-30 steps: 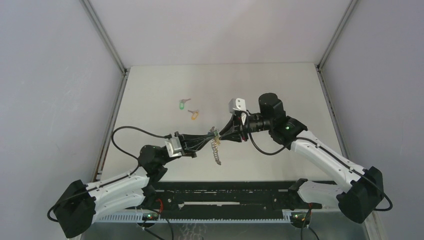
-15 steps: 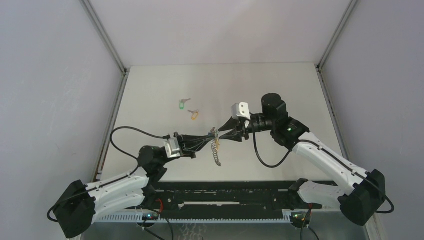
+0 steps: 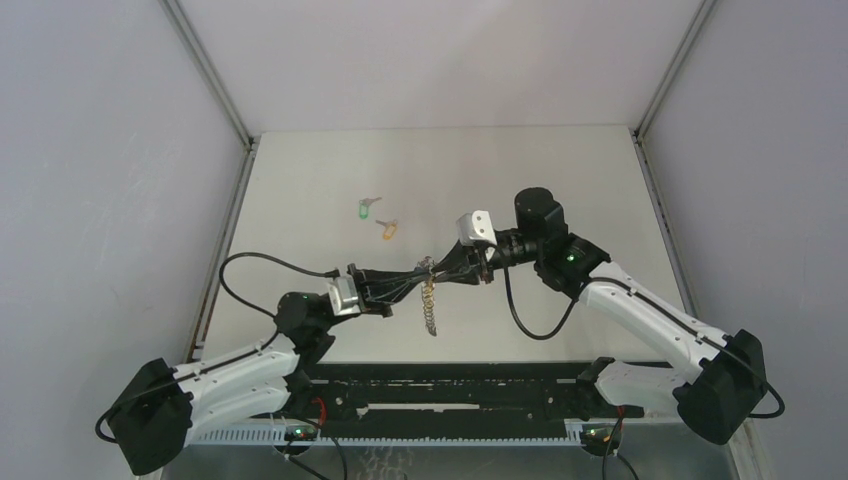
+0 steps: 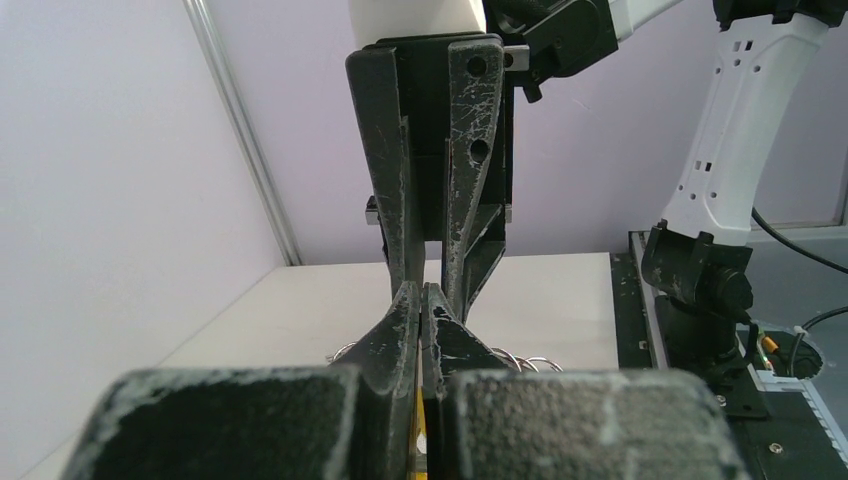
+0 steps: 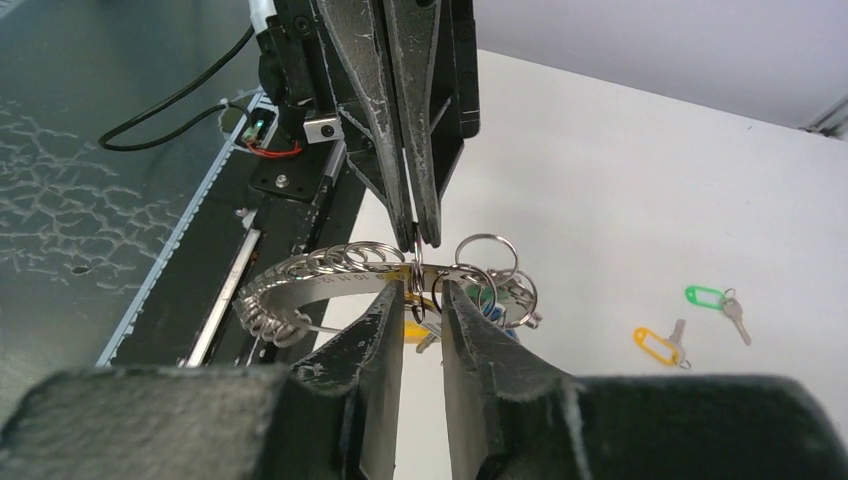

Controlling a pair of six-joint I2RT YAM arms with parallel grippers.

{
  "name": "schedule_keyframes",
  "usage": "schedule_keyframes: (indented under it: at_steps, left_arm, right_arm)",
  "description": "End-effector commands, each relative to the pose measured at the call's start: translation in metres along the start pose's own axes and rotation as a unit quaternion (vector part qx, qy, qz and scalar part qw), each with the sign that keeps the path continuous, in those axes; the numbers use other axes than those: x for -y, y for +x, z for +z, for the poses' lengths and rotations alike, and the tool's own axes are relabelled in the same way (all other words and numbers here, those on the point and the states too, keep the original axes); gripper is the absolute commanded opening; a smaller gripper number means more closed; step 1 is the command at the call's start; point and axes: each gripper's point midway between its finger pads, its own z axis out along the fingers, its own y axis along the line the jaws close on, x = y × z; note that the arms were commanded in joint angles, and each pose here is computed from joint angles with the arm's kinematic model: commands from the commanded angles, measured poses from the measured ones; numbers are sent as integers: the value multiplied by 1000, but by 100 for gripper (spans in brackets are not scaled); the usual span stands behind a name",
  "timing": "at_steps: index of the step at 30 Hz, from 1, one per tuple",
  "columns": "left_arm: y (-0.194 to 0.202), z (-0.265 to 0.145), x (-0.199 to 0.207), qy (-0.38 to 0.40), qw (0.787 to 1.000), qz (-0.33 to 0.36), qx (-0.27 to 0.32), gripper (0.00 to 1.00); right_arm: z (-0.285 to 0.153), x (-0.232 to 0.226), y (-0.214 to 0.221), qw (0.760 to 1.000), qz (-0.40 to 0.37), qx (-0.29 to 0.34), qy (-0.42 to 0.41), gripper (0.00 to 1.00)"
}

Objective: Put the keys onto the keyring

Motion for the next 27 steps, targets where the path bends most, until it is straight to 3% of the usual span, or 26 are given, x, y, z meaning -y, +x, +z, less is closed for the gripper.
schedule_keyframes:
  at_steps: [1, 4, 8, 12, 21, 27]
  left_arm:
    - [-17, 2, 4, 9, 999, 9, 35, 0]
    - [-15, 2, 4, 9, 999, 8, 33, 0]
    - [-15, 2, 4, 9, 999, 7, 33, 0]
    - [-11, 0, 0, -3, 1000, 10, 25, 1]
    - [19, -7, -8, -17, 996, 20, -80, 39]
    - [20, -5, -10, -15, 995, 27, -91, 46]
  right_arm:
    - [3, -2, -10, 999, -23, 16, -16, 18]
    - [3, -2, -14, 999, -25, 19, -20, 14]
    - [2, -3, -14, 999, -24, 17, -22, 0]
    - [-3, 2, -9, 1000, -21, -10, -1, 0]
    - [-28, 13, 3, 984, -31, -156, 86, 0]
    - [-35, 14, 14, 950, -61, -284, 115, 0]
